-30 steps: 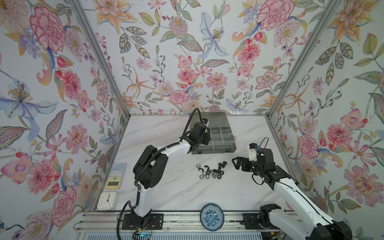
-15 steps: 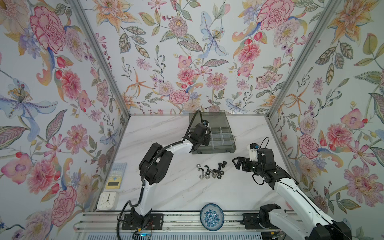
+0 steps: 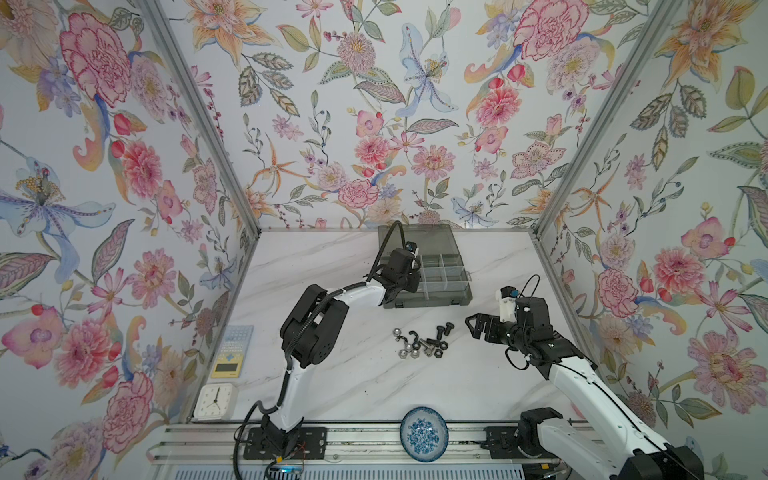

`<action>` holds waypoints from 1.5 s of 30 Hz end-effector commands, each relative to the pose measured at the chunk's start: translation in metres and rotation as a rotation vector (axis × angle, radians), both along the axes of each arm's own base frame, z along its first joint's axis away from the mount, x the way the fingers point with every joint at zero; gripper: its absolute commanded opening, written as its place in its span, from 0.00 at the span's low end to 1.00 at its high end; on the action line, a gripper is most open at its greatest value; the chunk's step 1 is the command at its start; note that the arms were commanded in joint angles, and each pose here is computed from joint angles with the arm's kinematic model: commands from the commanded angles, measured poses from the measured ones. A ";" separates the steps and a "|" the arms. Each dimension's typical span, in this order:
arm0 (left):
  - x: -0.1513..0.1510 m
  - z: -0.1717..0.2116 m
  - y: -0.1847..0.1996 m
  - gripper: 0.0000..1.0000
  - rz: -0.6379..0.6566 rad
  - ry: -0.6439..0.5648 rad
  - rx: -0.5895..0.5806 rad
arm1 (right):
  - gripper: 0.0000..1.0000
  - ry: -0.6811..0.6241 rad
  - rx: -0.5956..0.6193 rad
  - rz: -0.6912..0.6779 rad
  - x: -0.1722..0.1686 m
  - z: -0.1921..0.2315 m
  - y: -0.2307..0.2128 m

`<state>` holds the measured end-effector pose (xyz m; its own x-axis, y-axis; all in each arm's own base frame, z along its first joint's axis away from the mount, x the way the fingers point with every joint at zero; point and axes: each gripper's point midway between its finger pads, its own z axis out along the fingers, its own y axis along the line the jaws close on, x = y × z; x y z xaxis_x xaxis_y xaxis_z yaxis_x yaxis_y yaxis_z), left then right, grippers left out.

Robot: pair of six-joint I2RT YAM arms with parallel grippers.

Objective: Sort the screws and nuts into containers
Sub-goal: 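Open the left gripper to drop the black wing nut into that compartment, then move the left gripper back beside the pile of nuts and bolts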

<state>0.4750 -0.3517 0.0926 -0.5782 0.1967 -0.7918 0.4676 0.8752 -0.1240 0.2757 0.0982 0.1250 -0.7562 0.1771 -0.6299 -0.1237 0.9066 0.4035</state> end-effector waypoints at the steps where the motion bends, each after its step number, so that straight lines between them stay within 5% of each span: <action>1: 0.010 0.035 -0.002 0.27 0.007 -0.068 -0.052 | 0.99 0.004 -0.007 0.006 -0.005 -0.003 -0.002; 5: 0.008 0.061 -0.004 0.41 -0.017 -0.104 -0.072 | 0.99 -0.001 -0.005 0.006 -0.005 -0.001 -0.003; 16: -0.036 0.104 0.022 0.50 -0.020 -0.106 -0.134 | 0.99 -0.008 0.013 0.026 -0.007 0.002 0.002; 31: -0.165 -0.001 0.053 0.57 0.047 0.223 -0.169 | 0.99 -0.006 -0.005 0.088 -0.005 -0.002 0.019; 45: -0.193 -0.002 0.084 0.66 0.094 0.253 -0.247 | 0.98 -0.036 -0.148 0.336 -0.009 -0.001 0.080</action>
<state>0.2831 -0.2768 0.0891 -0.7665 -0.0186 -0.6420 0.3332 0.8431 -0.4222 0.2600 0.1688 0.1134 -0.7781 -0.1109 -0.6183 -0.3808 0.8660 0.3240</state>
